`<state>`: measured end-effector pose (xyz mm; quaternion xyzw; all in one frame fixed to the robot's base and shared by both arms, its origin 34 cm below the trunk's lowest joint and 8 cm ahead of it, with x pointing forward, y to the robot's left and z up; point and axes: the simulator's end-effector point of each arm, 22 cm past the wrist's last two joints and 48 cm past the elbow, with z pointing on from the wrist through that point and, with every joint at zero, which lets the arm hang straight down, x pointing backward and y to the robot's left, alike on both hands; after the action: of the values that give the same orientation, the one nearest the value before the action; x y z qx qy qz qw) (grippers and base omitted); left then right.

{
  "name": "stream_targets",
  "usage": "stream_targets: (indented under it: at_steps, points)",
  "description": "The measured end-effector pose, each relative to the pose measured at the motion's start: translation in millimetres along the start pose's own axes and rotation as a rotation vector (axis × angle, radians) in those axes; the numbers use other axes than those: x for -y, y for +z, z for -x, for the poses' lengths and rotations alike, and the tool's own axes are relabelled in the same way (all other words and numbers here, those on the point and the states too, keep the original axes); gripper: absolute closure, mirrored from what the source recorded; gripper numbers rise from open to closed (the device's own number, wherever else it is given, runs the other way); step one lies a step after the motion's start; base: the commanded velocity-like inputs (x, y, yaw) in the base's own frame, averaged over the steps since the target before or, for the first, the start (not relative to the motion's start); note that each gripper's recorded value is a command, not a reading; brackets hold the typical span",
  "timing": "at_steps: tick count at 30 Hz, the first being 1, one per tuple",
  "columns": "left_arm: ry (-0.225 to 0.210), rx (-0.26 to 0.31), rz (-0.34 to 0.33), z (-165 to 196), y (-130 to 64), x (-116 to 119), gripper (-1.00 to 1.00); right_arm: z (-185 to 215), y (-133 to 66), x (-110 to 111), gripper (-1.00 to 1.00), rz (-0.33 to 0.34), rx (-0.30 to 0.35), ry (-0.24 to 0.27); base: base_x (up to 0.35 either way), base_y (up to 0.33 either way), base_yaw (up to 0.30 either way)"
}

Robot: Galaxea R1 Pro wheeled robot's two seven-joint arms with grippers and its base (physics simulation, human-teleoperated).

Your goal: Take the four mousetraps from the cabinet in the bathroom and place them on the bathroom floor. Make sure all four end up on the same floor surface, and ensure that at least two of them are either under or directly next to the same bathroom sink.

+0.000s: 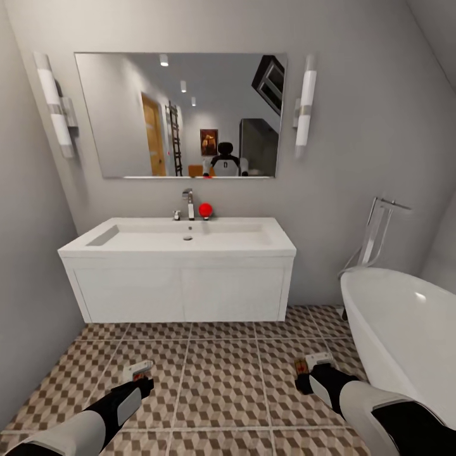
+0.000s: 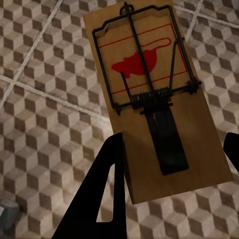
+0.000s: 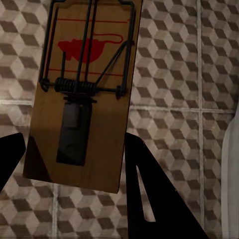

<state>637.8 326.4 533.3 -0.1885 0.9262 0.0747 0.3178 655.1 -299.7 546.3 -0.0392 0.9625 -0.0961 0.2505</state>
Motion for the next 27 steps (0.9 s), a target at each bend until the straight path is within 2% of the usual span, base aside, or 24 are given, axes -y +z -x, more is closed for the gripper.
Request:
stream_targets:
  at_steps: [14,20,27]
  points:
    - [0.006,0.033,-0.010,-9.2,18.2,4.1,1.00,-22.1,21.7,-3.7,1.00,-0.006,-0.025,-0.002,0.000,0.000,0.000]
    - [0.005,0.067,-0.043,0.8,21.1,21.6,1.00,-29.9,30.8,-7.6,1.00,0.000,-0.031,-0.004,0.000,0.000,0.000]
    - [0.027,0.071,-0.058,-4.4,28.4,28.8,1.00,-43.1,40.8,-11.5,1.00,-0.002,-0.060,-0.007,0.000,0.000,0.000]
